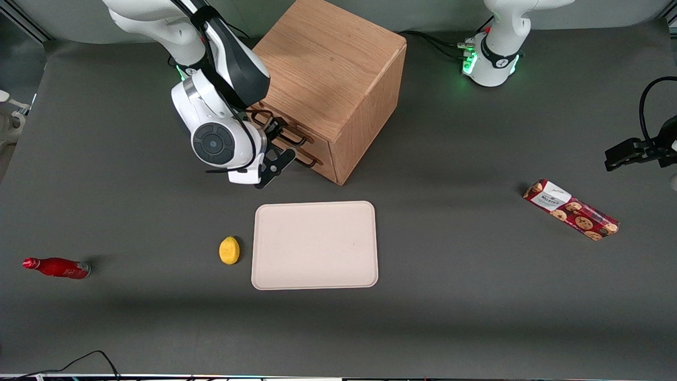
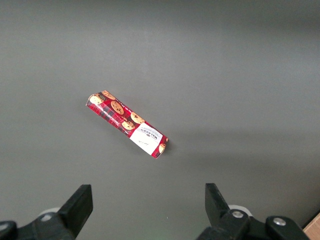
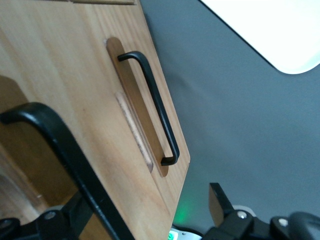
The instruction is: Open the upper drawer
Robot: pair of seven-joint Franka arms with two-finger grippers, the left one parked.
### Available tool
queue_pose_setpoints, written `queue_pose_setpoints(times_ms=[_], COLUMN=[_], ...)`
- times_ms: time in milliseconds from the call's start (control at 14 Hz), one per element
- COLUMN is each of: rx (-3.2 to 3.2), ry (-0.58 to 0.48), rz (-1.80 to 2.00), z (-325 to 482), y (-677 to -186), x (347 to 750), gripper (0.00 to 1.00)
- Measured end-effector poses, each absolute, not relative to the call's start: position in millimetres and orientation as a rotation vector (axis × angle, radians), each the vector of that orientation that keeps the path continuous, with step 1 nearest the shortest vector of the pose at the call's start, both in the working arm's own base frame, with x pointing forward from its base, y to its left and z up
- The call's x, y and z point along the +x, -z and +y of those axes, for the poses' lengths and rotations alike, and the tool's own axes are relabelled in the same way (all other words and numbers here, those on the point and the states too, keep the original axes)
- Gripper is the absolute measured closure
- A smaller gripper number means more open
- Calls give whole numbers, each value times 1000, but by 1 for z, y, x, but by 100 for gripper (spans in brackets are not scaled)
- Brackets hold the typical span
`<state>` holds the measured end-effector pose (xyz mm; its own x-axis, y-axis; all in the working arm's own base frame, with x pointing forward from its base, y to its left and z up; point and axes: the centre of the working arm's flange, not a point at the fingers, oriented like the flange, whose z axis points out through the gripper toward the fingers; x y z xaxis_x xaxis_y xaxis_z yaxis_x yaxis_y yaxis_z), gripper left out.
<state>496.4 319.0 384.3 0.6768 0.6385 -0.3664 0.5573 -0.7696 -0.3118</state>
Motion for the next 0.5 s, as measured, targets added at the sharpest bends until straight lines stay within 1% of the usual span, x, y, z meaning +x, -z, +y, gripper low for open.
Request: queue_pose_setpoints(times_ms=[500], rx=[-2714], ry=[-647], rz=[-1000], z=[303], y=[-383], x=[509], gripper=[0])
